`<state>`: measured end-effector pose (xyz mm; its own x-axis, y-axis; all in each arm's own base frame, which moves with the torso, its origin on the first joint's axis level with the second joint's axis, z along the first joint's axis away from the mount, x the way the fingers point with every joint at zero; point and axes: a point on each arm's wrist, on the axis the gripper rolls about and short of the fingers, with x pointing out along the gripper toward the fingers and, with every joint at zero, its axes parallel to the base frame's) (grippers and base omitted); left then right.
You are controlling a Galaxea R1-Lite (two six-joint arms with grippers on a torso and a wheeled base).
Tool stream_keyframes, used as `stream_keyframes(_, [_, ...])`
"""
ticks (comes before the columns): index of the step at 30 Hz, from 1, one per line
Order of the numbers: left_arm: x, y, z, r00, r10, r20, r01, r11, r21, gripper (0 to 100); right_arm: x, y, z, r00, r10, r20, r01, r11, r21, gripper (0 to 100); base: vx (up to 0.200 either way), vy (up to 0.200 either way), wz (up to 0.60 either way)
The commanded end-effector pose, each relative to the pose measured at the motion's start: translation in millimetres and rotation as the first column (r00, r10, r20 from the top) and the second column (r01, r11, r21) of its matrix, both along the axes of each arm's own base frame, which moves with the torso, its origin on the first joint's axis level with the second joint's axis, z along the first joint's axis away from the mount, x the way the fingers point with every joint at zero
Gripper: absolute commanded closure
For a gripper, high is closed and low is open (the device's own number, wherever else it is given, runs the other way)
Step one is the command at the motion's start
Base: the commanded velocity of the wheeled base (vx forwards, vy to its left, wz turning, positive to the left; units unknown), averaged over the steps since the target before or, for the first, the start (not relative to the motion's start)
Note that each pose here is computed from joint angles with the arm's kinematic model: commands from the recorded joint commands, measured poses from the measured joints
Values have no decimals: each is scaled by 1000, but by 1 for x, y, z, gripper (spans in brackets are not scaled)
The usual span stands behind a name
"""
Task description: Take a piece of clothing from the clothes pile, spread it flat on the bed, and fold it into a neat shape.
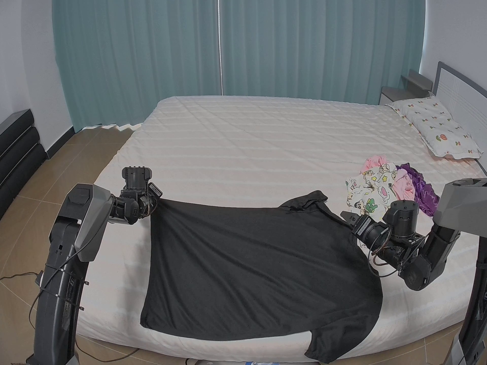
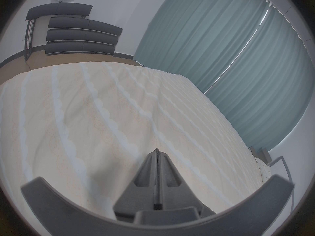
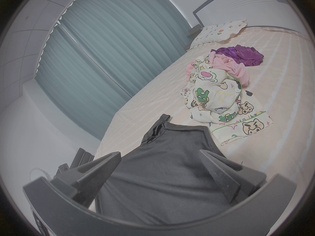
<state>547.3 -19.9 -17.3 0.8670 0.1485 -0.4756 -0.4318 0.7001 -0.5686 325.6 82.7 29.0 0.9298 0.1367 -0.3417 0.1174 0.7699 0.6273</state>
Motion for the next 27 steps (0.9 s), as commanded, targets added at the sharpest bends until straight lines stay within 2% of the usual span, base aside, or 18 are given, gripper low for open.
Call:
stream_keyframes(1, [0, 1, 1, 1000, 0, 2, 0, 1000, 0, 100, 0, 0, -1, 1000, -1, -2, 1, 1000, -1, 0, 0, 0, 0])
stream_keyframes(4, [0, -2, 1, 1000, -14, -3, 14, 1000, -5, 100, 0, 0, -2, 1000, 1, -5, -1, 1000, -1, 0, 0, 0, 0])
stream_keyframes(5, [0, -3, 1, 1000, -19, -2, 19, 1000, -7, 0, 0, 0, -2, 1000, 1, -5, -1, 1000, -1, 0, 0, 0, 0])
stream_keyframes(15, [-1, -3, 4, 1000, -11, -3, 11, 1000, -29, 0, -1, -1, -2, 1000, 0, -11, 0, 1000, -4, 0, 0, 0, 0])
stream_keyframes(16, [-5, 0, 29, 999, 38, 2, -37, 994, -106, 0, -1, -2, -1, 1000, 2, -8, -2, 1000, -5, 0, 0, 0, 0])
stream_keyframes(17, [-6, 0, 32, 999, 44, 0, -44, 992, -115, 0, 0, -3, -1, 1000, 1, -6, -1, 1000, -5, 0, 0, 0, 0])
stream_keyframes(20, [-21, 1, 73, 997, 75, -2, -73, 970, -232, 0, 7, -3, 0, 1000, 1, 2, -1, 1000, -2, 0, 0, 0, 0])
stream_keyframes(22, [-36, -1, 85, 1000, 14, -28, -22, 961, -277, 0, 13, -2, -3, 1000, 8, -2, -8, 1000, 1, 0, 0, 0, 0])
stream_keyframes(24, [-42, -2, 88, 999, -5, -38, -6, 957, -291, 0, 15, -2, -5, 1000, 12, -6, -12, 1000, 2, 0, 0, 0, 0])
stream_keyframes(25, [-57, -3, 100, 997, -51, -58, 29, 944, -328, 0, 27, 0, -7, 1000, 21, -12, -21, 1000, 5, 0, 0, 0, 0])
stream_keyframes(27, [-71, -4, 103, 994, -66, -87, 33, 941, -337, 0, 36, 2, -10, 999, 23, -24, -23, 1000, 5, 0, 0, 0, 0])
